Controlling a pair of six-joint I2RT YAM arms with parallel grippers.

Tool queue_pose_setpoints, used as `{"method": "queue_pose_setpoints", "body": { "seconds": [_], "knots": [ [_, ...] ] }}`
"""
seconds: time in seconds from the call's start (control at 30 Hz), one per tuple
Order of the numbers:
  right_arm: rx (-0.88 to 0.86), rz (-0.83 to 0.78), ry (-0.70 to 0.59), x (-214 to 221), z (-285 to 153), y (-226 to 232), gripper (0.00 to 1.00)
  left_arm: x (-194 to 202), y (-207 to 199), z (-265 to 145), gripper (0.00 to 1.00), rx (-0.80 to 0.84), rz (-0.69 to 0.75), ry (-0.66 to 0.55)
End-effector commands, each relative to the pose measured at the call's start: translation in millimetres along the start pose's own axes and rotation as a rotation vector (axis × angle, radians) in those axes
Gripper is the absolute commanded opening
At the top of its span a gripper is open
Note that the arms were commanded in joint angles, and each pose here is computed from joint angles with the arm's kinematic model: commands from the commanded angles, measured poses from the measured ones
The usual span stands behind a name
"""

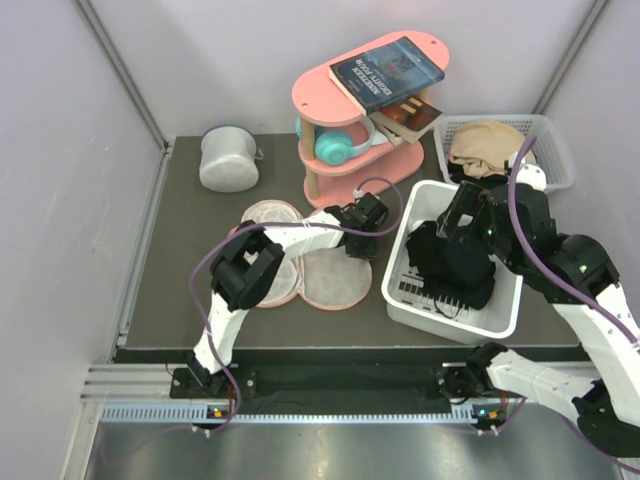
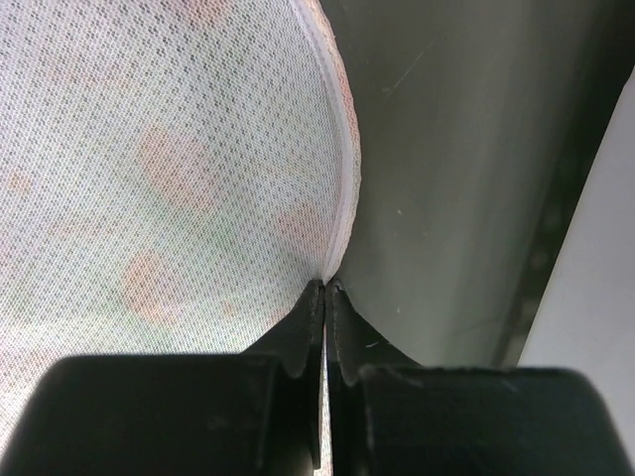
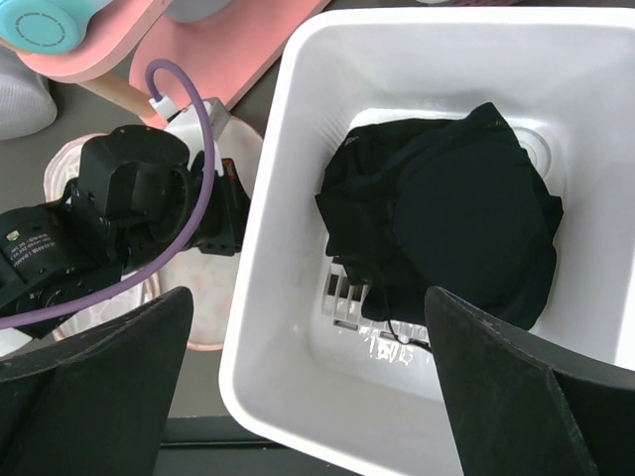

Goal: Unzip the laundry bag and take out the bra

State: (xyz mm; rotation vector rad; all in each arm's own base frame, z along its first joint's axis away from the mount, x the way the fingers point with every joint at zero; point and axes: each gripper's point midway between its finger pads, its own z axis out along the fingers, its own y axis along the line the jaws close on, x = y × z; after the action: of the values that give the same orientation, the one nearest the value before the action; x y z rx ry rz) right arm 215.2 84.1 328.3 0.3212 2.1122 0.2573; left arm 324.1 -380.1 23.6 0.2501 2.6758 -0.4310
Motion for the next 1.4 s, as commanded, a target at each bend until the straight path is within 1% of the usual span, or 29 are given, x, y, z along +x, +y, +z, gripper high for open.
{"method": "queue_pose_setpoints", "body": {
  "seconds": [0.0,0.03,0.1,0.13,0.2,0.23,0.3,0.33,0.4,0.5,0.63,0.77,0.8,0.83,0.87,0.9,0.93,0.97,1.13,1.17,1.23,1.3,1.37],
  "knots": [
    [-0.029,0.012,-0.045,-15.0,-1.2,7.5,1.00,13.6,8.1,7.6,0.00,-0.034,-0.006,0.043],
    [-0.029,0.011,-0.047,-15.7,-1.0,7.8,1.00,6.1,0.2,-2.0,0.00,-0.004,-0.008,0.018],
    [-0.028,0.006,-0.046,-15.2,0.1,7.9,1.00,3.4,-5.4,-13.5,0.00,0.034,-0.017,0.005],
    [-0.030,0.002,-0.047,-15.4,1.4,8.9,1.00,-6.9,-13.7,-31.4,0.00,0.070,-0.031,-0.031],
    [-0.031,0.000,-0.043,-15.1,3.5,10.7,1.00,-12.0,-19.5,-46.4,0.00,0.105,-0.047,-0.058],
    [-0.037,0.001,-0.043,-15.7,4.4,12.7,1.00,-16.6,-30.2,-66.0,0.00,0.160,-0.053,-0.073],
    [-0.047,0.000,-0.046,-16.9,6.2,15.9,1.00,-14.6,-31.2,-77.3,0.00,0.187,-0.062,-0.074],
    [-0.050,-0.003,-0.044,-16.7,7.0,17.2,1.00,-19.0,-33.9,-91.7,0.00,0.207,-0.062,-0.097],
    [-0.059,-0.004,-0.045,-17.8,8.9,20.6,1.00,-13.9,-27.2,-100.3,0.00,0.208,-0.071,-0.084],
    [-0.065,-0.008,-0.043,-18.3,11.1,23.5,1.00,-16.6,-19.2,-127.1,0.00,0.221,-0.087,-0.115],
    [-0.076,-0.008,-0.045,-19.1,13.2,27.1,1.00,-15.8,5.4,-146.6,0.00,0.188,-0.110,-0.124],
    [-0.086,-0.023,-0.039,-19.1,16.3,31.2,1.00,-18.9,49.8,-161.0,0.00,0.125,-0.145,-0.115],
    [-0.090,-0.024,-0.042,-20.3,17.9,33.2,1.00,-19.6,58.7,-166.5,0.00,0.114,-0.133,-0.121],
    [-0.096,-0.025,-0.039,-20.4,18.8,35.2,1.00,-12.8,70.5,-167.1,0.00,0.088,-0.136,-0.097],
    [-0.102,-0.029,-0.039,-20.6,20.0,37.5,1.00,-15.8,85.8,-169.2,0.00,0.066,-0.156,-0.099],
    [-0.108,-0.032,-0.031,-19.7,22.2,40.3,1.00,-16.3,95.3,-173.8,0.00,0.054,-0.145,-0.105],
    [-0.115,-0.035,-0.030,-20.2,22.8,42.4,1.00,-10.2,104.7,-174.5,0.00,0.039,-0.150,-0.082],
    [-0.122,-0.035,-0.032,-21.3,23.8,44.8,1.00,-13.3,117.9,-177.2,0.00,0.022,-0.167,-0.088],
    [-0.148,-0.043,-0.016,-19.7,31.5,55.0,1.00,-14.0,152.6,-188.5,0.00,-0.054,-0.147,-0.092],
    [-0.155,-0.044,-0.017,-20.0,32.1,57.3,1.00,-12.0,163.4,-190.5,0.00,-0.098,-0.150,-0.084],
    [-0.166,-0.048,-0.008,-18.7,34.5,60.8,1.00,-13.1,171.2,-193.1,0.00,-0.127,-0.132,-0.075],
    [-0.174,-0.052,-0.001,-17.4,35.9,63.5,1.00,-12.7,193.0,-198.2,0.00,-0.216,-0.134,-0.076],
    [-0.179,-0.052,-0.001,-17.7,36.3,64.7,1.00,-14.1,206.4,-202.6,0.00,-0.257,-0.140,-0.083]
  ]
}}
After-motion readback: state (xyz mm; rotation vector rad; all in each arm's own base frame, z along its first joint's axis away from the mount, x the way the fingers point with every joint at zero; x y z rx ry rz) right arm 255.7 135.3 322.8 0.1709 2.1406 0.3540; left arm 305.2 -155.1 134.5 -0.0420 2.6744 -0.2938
